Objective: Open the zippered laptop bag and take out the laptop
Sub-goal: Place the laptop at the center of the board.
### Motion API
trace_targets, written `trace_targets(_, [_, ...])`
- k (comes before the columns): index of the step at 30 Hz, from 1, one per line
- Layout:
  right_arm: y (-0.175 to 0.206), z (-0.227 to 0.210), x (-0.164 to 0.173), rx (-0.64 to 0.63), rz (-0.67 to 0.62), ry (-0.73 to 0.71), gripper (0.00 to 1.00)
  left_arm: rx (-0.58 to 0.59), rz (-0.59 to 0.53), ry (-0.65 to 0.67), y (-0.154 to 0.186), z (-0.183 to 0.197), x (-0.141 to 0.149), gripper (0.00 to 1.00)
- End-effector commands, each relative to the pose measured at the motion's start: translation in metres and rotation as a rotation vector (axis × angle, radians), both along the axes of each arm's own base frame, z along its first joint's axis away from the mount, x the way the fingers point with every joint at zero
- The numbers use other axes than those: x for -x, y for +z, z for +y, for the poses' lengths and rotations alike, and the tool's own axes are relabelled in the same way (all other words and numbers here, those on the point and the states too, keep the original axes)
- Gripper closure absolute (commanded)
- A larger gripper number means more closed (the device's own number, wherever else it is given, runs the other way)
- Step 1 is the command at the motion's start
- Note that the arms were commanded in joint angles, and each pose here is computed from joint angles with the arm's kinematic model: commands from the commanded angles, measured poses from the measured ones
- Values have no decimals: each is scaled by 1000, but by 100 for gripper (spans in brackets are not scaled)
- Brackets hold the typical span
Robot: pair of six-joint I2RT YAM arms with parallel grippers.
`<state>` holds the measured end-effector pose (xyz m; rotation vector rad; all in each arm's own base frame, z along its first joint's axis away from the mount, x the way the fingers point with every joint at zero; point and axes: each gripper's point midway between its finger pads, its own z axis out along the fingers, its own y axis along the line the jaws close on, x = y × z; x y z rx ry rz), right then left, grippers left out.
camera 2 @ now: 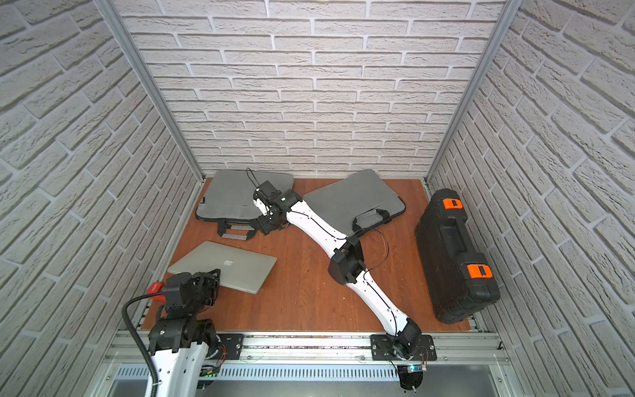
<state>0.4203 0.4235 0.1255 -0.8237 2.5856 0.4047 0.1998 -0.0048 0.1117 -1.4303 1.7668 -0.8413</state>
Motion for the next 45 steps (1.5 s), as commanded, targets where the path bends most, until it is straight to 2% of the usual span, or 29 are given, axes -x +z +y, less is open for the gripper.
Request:
trace_targets(1, [26,-11,-7,-7,-48,-32,35,-46,-156,9,30,5,-17,100])
trace_targets(10, [67,-28,-2,-15,-108,-22,35,-45,-104,25,5,8,-13,100])
trace_targets(14, [89,-40,0,-161,-145,-50,32,-51,-90,31,0,9,-10,100])
trace_targets(17, [108,-72,1,-267,-215,-119,29,-55,-78,37,-6,10,-7,100])
trace_targets(20, [123,-106,7,-307,-256,-182,27,-53,-74,44,-12,11,-6,100])
trace_targets(25, [116,-143,19,-297,-250,-252,26,-65,-53,39,-21,11,-4,100])
trace_targets(30, [94,-159,29,-298,-218,-302,25,-96,-8,41,-33,11,1,100])
trace_targets(39, [51,-161,39,-328,-135,-346,25,-81,35,61,-68,7,-3,100])
trace_targets(45, [32,-160,43,-329,-100,-356,25,-95,46,108,-77,13,-2,100])
